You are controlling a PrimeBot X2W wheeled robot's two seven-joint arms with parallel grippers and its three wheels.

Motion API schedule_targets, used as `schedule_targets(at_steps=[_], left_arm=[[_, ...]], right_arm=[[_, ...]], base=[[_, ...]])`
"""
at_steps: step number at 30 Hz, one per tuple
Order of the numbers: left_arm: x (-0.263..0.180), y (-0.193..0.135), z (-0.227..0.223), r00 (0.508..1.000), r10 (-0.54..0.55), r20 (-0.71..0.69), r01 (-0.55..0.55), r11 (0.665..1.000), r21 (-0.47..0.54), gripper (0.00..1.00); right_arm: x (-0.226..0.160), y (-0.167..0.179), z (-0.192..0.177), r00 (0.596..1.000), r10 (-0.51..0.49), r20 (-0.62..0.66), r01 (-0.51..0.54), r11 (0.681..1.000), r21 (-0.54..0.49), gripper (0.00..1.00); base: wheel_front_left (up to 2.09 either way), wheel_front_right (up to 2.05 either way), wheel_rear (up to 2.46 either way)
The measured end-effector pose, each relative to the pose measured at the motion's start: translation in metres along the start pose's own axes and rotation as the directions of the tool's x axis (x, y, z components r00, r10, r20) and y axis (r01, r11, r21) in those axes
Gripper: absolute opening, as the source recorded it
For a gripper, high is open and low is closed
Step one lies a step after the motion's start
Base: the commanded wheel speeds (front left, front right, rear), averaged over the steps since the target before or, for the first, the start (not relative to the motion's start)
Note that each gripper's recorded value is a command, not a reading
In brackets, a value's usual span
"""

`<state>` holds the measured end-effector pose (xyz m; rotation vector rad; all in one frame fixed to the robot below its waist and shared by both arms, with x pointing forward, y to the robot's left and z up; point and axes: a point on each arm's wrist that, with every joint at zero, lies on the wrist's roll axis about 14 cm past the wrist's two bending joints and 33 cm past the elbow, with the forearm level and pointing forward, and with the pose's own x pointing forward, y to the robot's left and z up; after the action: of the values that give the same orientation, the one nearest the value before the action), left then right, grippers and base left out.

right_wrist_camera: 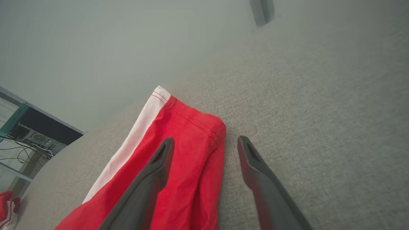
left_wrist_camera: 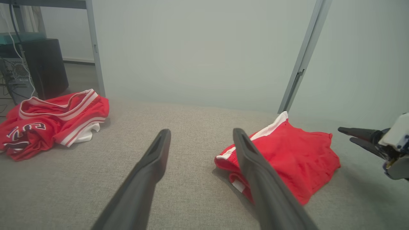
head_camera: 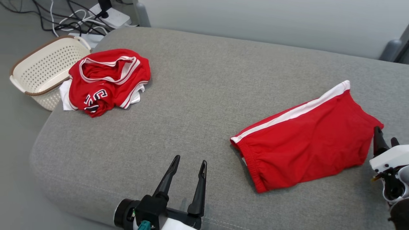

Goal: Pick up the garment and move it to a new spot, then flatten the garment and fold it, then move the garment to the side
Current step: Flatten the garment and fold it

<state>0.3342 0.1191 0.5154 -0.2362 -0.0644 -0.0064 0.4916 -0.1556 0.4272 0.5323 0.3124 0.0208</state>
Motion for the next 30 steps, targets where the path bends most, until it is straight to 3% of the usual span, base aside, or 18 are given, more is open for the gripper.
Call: schedule_targets(at_steps=[7, 14, 15, 16, 17, 22, 30], left_arm=[[0.004, 0.009, -0.006, 0.999, 0.038, -0.024, -0.038, 0.999, 0.007, 1.0], [0.01, 0.019, -0.009, 0.997, 0.071, -0.035, -0.071, 0.997, 0.019, 1.0], [0.011, 0.019, -0.008, 0.997, 0.073, -0.033, -0.072, 0.997, 0.02, 1.0], [0.012, 0.019, -0.007, 0.997, 0.073, -0.031, -0.073, 0.997, 0.021, 1.0], [0.012, 0.018, -0.007, 0.997, 0.071, -0.031, -0.07, 0.997, 0.02, 1.0], [0.015, 0.011, -0.009, 0.998, 0.044, -0.034, -0.044, 0.999, 0.014, 1.0], [0.024, -0.01, -0.015, 0.999, -0.029, -0.046, 0.029, 1.0, -0.005, 1.0]], right_arm=[[0.038, -0.001, -0.026, 0.982, -0.052, -0.181, 0.053, 0.999, 0.004, 1.0], [0.059, -0.007, -0.04, 0.954, -0.093, -0.285, 0.072, 0.994, -0.083, 1.0], [0.06, -0.006, -0.039, 0.952, -0.092, -0.291, 0.07, 0.994, -0.083, 0.46], [0.06, -0.006, -0.039, 0.952, -0.092, -0.293, 0.07, 0.994, -0.085, 0.07], [0.06, -0.006, -0.038, 0.951, -0.093, -0.295, 0.07, 0.994, -0.086, 0.0], [0.053, -0.011, -0.038, 0.949, -0.105, -0.296, 0.078, 0.992, -0.103, 0.0], [0.039, -0.019, -0.017, 0.985, -0.116, -0.131, 0.107, 0.991, -0.075, 0.0]], base=[[0.0, 0.0, 0.0], [0.0, 0.0, 0.0], [0.0, 0.0, 0.0], [0.0, 0.0, 0.0], [0.0, 0.0, 0.0], [0.0, 0.0, 0.0], [0.0, 0.0, 0.0]])
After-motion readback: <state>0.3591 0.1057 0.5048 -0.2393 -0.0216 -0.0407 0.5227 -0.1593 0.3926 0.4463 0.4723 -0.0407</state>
